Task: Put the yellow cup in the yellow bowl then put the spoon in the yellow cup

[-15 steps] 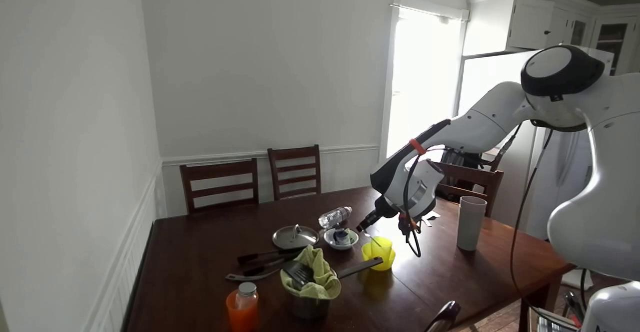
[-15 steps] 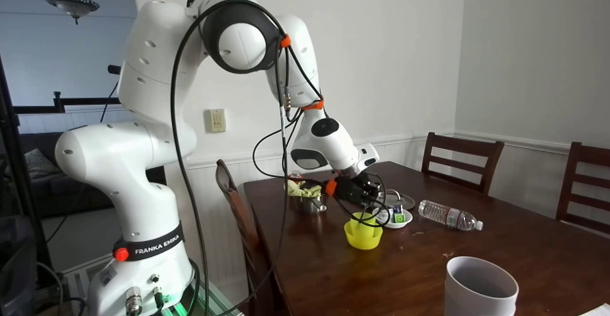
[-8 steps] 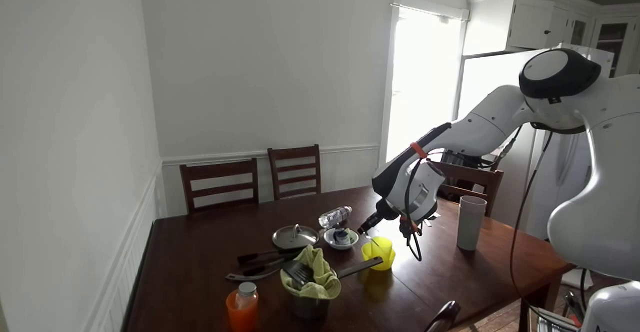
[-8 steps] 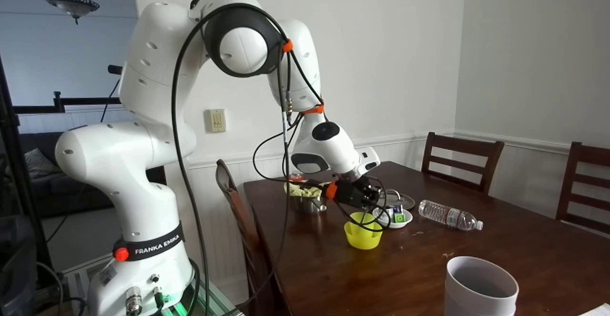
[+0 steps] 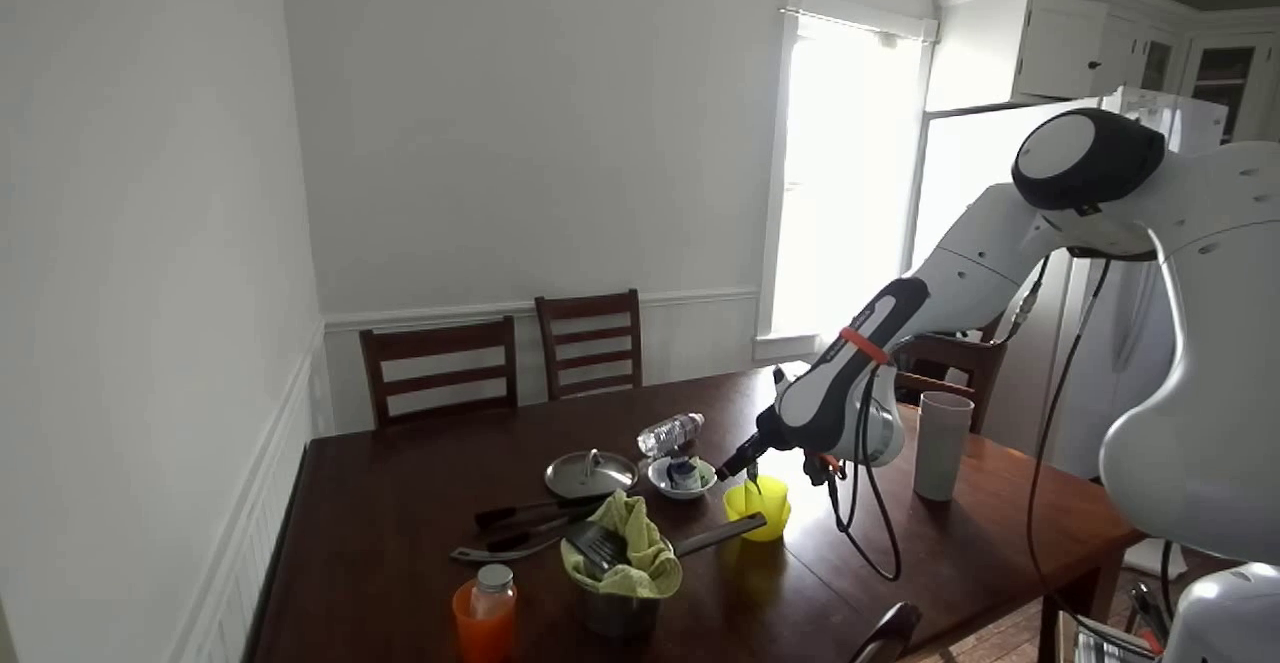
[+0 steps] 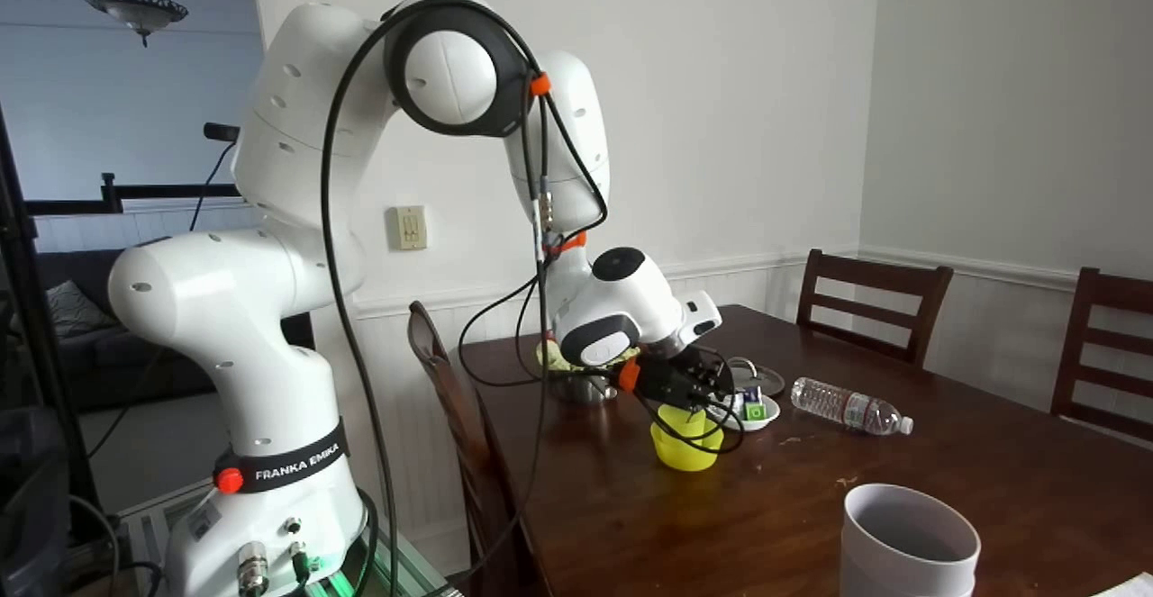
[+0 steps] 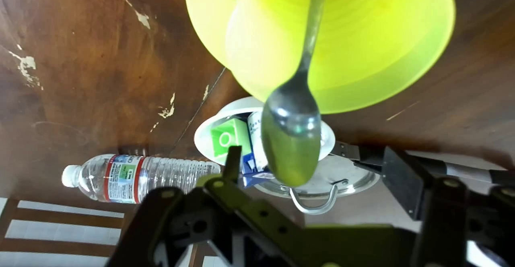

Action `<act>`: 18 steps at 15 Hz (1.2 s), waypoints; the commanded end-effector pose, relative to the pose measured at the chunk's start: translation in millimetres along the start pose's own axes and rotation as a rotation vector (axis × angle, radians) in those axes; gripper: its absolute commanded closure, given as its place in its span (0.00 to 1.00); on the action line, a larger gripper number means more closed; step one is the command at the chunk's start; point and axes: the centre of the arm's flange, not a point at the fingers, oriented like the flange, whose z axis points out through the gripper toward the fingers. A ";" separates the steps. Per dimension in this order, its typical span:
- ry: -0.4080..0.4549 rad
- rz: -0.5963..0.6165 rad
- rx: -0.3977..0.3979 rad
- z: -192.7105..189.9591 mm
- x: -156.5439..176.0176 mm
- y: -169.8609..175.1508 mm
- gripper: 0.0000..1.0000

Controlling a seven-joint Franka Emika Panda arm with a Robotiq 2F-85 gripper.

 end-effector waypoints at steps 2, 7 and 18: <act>-0.004 0.028 -0.006 -20.8 8.5 -4.5 0.00; -0.045 0.063 0.007 -47.3 37.3 -3.8 0.00; -0.458 0.228 0.073 -77.9 74.2 12.4 0.00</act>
